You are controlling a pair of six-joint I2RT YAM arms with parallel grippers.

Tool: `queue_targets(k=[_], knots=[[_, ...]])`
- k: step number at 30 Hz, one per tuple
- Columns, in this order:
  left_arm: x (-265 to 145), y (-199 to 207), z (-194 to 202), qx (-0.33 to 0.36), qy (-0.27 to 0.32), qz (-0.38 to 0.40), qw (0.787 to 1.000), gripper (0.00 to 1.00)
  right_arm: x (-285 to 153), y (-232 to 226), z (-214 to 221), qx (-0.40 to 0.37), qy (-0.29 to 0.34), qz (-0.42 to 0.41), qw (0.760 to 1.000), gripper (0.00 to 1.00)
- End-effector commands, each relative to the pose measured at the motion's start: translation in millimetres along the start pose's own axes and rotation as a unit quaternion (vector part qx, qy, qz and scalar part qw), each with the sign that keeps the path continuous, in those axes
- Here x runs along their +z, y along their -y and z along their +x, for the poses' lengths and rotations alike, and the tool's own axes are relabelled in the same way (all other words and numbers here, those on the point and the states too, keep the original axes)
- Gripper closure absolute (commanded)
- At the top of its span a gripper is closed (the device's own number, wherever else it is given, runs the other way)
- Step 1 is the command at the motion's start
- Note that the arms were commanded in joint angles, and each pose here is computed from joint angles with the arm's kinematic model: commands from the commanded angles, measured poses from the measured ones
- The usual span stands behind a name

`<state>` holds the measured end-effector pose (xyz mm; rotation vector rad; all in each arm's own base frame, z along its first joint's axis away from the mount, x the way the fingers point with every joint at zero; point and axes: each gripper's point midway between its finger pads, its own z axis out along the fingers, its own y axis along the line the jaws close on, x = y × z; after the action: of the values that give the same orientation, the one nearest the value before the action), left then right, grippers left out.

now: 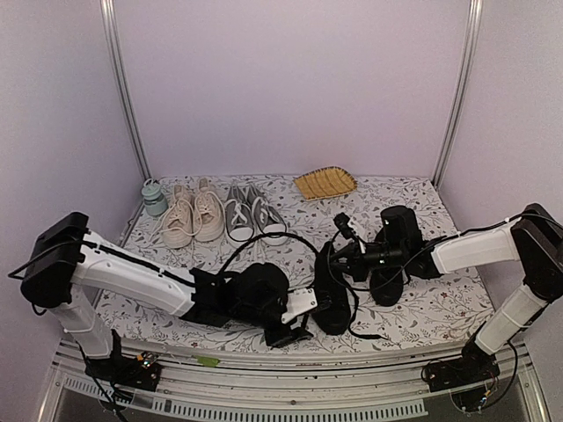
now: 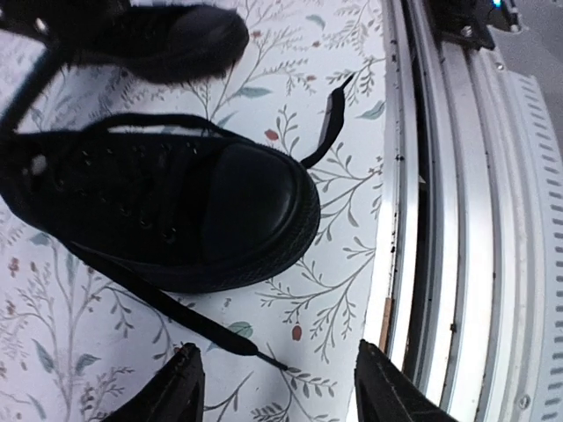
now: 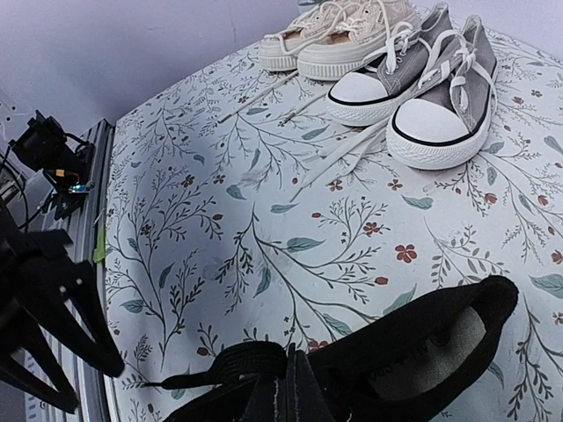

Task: Tie the shoes
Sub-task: Fold the half-tied shoelace on the shoe.

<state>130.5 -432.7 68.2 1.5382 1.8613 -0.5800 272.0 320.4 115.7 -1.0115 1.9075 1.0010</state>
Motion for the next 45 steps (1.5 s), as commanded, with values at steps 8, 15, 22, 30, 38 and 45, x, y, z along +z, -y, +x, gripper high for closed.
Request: queue_targets(k=[8, 15, 22, 30, 38, 45], knots=[[-108, -92, -83, 0.129, 0.269, -0.014, 0.954, 0.74, 1, -3, -18, -0.067, 0.034, -0.04, 0.996, 0.99], [-57, -124, -102, 0.158, 0.267, 0.094, 0.946, 0.71, 8, 0, -21, -0.073, 0.033, -0.045, 0.996, 0.99], [-34, -123, -98, 0.168, 0.256, 0.138, 0.942, 0.54, 8, 1, -27, -0.079, 0.037, -0.042, 0.995, 0.99], [-14, -142, -94, 0.154, 0.236, 0.105, 0.954, 0.72, 10, 2, -25, -0.082, 0.032, -0.044, 0.995, 0.99], [9, -150, -78, 0.136, 0.198, 0.092, 0.966, 0.7, 11, 2, -24, -0.085, 0.03, -0.046, 0.995, 0.99], [14, -146, -76, 0.139, 0.189, 0.093, 0.968, 0.86, 10, 0, -25, -0.086, 0.031, -0.048, 0.995, 0.99]])
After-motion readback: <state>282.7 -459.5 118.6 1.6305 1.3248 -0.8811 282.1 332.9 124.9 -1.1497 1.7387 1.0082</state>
